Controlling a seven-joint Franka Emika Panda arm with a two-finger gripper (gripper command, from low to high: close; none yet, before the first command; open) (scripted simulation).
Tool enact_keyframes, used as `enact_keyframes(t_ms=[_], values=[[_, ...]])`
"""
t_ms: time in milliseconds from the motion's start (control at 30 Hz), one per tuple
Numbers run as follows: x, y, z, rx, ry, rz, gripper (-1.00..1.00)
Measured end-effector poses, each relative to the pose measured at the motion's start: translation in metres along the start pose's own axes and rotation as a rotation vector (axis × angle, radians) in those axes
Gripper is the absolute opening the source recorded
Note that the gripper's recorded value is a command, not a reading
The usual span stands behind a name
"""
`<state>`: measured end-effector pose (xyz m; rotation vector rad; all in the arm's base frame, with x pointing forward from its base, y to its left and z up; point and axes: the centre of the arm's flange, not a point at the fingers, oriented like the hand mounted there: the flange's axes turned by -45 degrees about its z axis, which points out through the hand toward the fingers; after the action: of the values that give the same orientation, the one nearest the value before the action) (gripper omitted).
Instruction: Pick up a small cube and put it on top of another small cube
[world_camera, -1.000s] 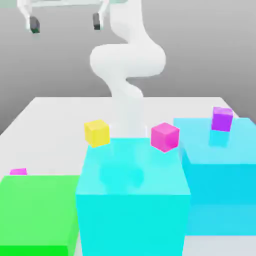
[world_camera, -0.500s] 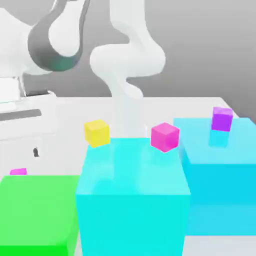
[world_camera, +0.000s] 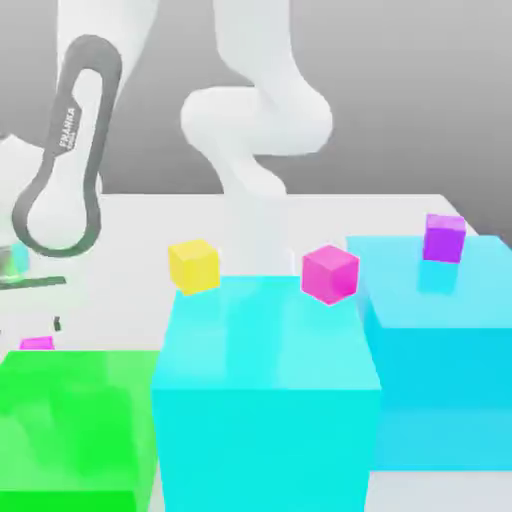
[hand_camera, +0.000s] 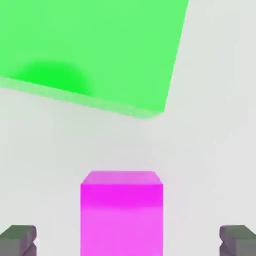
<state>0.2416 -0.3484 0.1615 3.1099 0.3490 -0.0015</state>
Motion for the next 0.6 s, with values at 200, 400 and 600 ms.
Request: enact_keyframes(t_ms=[200, 400, 600], values=[[-0.001, -0.003, 0.032, 0.008, 0.001, 0.002, -1.0], [-0.001, -0.003, 0.029, 0.008, 0.002, 0.001, -1.0], [-0.001, -0.001, -0.014, 0.005, 0.001, 0.001, -1.0]])
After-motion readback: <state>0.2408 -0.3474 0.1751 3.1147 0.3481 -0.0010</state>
